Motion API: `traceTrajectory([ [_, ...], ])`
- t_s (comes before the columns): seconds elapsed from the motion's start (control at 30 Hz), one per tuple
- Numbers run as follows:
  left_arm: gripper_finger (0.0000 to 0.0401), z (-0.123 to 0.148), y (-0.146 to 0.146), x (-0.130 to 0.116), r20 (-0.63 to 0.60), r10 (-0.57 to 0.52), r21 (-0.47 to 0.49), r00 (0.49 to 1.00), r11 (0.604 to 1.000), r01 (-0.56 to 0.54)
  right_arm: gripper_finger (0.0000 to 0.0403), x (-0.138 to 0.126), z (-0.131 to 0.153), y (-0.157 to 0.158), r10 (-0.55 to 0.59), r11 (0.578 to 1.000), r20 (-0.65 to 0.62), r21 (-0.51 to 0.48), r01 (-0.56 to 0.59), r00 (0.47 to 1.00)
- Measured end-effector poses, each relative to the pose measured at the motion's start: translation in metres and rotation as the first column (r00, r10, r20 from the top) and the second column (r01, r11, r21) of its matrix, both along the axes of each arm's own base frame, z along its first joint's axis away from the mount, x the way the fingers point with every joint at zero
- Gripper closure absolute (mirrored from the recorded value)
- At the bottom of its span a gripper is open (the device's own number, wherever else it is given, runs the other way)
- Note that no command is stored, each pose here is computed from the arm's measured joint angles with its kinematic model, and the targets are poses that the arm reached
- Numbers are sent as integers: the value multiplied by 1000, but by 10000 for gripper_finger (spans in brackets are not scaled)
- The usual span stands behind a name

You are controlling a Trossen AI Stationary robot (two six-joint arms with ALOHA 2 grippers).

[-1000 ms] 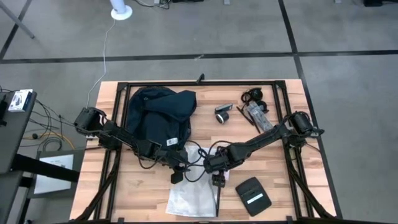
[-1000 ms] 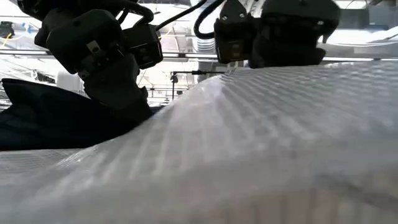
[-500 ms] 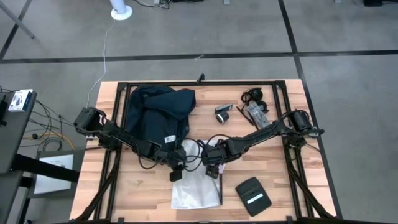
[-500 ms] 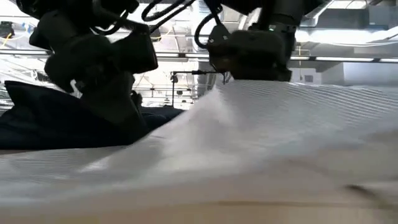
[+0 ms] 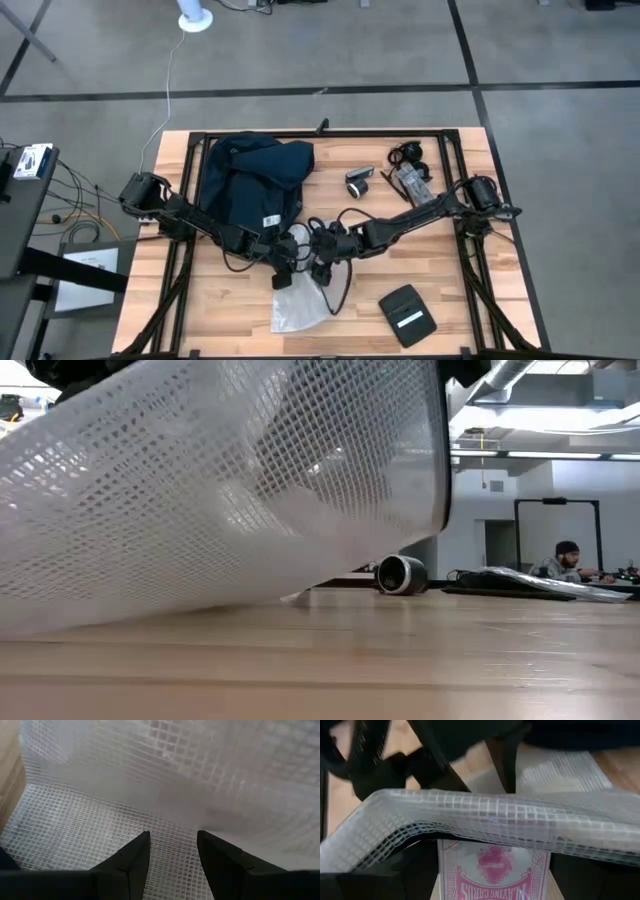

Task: Unpack backpack
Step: Put the red game card into the white zip lock bag, then put the black mini fan into the white zip lock bag

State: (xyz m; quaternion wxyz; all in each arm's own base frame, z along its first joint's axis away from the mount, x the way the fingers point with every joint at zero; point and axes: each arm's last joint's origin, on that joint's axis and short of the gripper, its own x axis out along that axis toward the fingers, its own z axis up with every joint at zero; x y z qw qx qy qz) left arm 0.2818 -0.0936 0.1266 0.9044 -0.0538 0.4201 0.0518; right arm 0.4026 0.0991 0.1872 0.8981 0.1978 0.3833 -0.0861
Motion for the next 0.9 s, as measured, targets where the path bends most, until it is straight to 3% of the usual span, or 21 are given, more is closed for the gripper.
traceTrajectory([
  [0.2, 249, 0, 0, 0, -2, -1, 1, 1000, 1000, 1, 12, -1, -3, -6, 22, 996, -56, 91, -17, 998],
  [0.37, 249, 0, 0, 0, -3, -1, 1, 1000, 1000, 1, 33, -16, 6, -14, 66, 982, -186, 186, -31, 980],
  [0.67, 249, 0, 0, -1, -8, 1, 0, 1000, 1000, -1, 48, -92, 60, 14, 34, 976, -452, 206, 67, 891],
  [0.8, 249, -1, 0, -1, -11, 8, -4, 1000, 1000, -8, 48, -125, 67, 43, -19, 984, -528, 141, 110, 849],
  [0.9, 249, -1, 0, -1, -10, 8, -5, 1000, 1000, -8, 48, -145, 65, 58, -69, 986, -610, 77, 146, 789],
])
